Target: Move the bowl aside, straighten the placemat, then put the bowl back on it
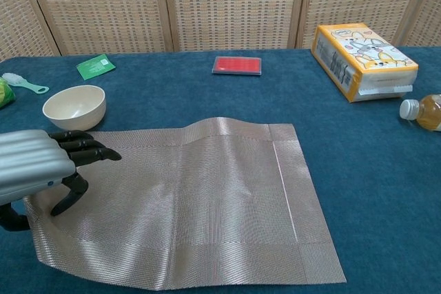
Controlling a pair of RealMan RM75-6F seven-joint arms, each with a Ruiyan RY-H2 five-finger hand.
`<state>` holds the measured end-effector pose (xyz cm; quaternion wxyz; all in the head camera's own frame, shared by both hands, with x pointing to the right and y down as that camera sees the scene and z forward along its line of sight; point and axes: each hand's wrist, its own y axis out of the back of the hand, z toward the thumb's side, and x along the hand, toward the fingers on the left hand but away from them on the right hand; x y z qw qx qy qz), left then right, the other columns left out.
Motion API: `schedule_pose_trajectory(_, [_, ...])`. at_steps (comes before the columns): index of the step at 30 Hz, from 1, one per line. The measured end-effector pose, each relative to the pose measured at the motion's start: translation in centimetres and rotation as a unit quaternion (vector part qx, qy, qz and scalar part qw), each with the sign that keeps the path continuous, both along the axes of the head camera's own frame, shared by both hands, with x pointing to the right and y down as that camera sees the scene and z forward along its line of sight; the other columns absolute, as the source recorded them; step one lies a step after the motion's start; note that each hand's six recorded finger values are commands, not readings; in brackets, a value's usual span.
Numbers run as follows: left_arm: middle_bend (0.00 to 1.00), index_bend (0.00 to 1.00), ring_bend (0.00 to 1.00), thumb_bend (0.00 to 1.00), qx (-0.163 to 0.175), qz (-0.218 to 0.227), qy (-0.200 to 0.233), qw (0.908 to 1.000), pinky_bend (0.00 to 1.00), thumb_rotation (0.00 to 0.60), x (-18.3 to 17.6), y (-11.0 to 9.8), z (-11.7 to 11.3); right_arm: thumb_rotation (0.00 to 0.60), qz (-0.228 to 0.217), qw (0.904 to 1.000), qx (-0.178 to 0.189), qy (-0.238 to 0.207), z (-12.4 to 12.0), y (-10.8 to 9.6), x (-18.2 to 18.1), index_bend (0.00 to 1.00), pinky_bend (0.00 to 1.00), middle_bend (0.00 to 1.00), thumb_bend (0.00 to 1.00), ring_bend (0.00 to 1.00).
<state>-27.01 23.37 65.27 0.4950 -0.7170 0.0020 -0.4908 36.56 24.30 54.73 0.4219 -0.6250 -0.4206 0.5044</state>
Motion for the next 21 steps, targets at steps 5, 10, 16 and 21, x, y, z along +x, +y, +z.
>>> schedule_pose_trajectory(5, [0.00, 0.40, 0.00, 0.14, -0.005, 0.001, -0.009, 0.9999, 0.00, 0.600, -0.3, 0.1, 0.1, 0.600, 0.000, 1.0000, 0.001, 0.001, 0.0, 0.0, 0.0, 0.00, 0.00, 0.00, 0.00, 0.00])
schedule_pose_trajectory(10, [0.00, 0.00, 0.00, 0.00, -0.032, -0.013, -0.008, 0.9994, 0.00, 0.600, -0.8, 0.0, -0.7, 0.600, 0.001, 1.0000, 0.000, 0.001, 0.0, 0.1, 0.0, 0.00, 0.00, 0.00, 0.00, 0.00])
schedule_pose_trajectory(16, [0.00, 0.00, 0.00, 0.00, -0.023, -0.042, 0.008, 0.9988, 0.00, 0.600, -2.1, -1.7, -3.7, 0.600, 0.000, 1.0000, -0.002, 0.001, 0.1, 0.1, -0.1, 0.00, 0.00, 0.00, 0.00, 0.00])
schedule_pose_trajectory(21, [0.00, 0.00, 0.00, 0.00, 0.014, -0.088, 0.042, 0.9951, 0.00, 0.600, -3.2, -4.2, -6.3, 0.600, -0.002, 1.0000, -0.002, 0.001, 0.1, 0.2, -0.2, 0.00, 0.00, 0.00, 0.00, 0.00])
